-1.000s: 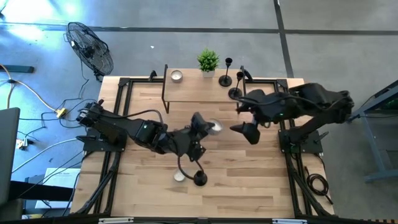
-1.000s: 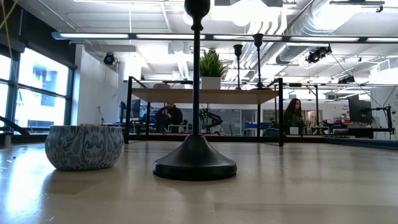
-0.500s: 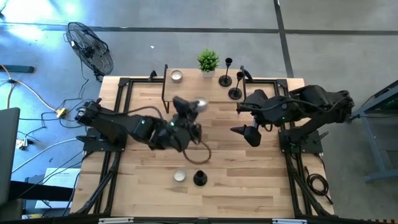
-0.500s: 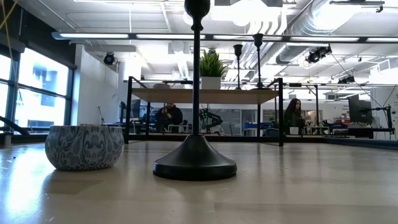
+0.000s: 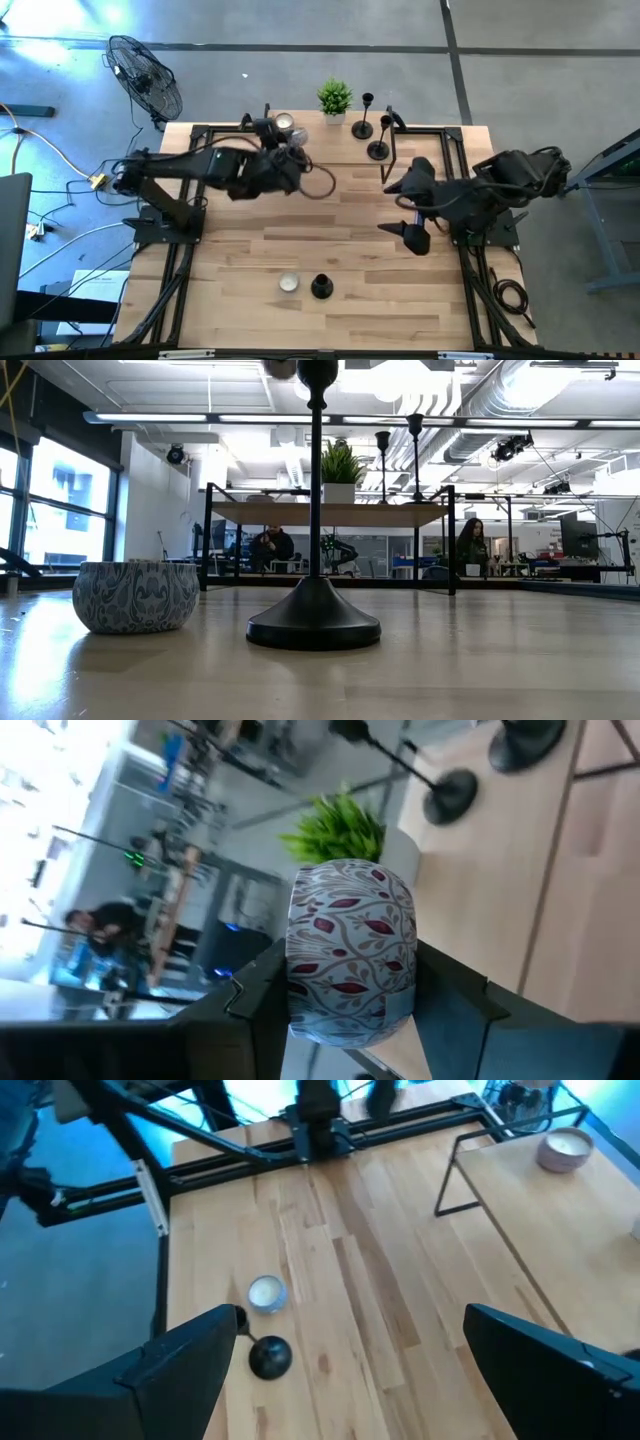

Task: Pick & Place candle stick holders
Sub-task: Put the white candle on the shelf

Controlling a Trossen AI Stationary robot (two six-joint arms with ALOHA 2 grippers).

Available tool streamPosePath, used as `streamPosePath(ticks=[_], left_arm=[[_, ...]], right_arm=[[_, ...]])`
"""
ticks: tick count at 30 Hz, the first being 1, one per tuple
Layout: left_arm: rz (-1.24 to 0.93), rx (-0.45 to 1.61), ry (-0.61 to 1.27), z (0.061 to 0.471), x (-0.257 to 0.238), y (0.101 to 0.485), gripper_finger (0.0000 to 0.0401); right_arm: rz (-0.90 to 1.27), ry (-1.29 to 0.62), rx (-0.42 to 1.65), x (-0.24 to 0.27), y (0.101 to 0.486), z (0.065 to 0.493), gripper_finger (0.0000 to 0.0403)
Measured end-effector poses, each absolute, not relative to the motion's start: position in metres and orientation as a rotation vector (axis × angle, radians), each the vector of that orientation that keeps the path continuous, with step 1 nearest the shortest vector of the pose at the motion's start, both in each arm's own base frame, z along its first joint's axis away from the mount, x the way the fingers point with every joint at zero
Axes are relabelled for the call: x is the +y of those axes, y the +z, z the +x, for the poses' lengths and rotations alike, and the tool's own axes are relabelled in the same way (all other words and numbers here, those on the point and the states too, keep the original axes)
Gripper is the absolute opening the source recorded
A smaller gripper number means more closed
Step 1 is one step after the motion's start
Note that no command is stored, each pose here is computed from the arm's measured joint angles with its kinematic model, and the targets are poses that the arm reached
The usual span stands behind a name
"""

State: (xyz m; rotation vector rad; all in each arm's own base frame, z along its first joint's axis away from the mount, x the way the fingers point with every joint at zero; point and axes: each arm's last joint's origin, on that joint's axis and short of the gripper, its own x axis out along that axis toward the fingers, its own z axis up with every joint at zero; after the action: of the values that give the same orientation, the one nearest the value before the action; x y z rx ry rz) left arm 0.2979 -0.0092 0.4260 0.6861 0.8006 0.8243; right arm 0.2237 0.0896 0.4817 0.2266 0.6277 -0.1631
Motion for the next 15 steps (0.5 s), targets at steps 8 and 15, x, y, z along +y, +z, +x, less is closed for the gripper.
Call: streamPosePath(ticks=[8, 15], left_arm=[[0.559, 0.924, 0.844, 0.302, 0.040, 0.397, 0.0161], [0.509, 0.961, 0.816, 0.316, 0.064, 0.341, 0.0161]], right_arm=[[0.217, -0.117, 0.630, 0.103, 0.482, 0.218, 0.0385], [0.213, -0.096, 0.627, 0.110, 0.483, 0.210, 0.0385]])
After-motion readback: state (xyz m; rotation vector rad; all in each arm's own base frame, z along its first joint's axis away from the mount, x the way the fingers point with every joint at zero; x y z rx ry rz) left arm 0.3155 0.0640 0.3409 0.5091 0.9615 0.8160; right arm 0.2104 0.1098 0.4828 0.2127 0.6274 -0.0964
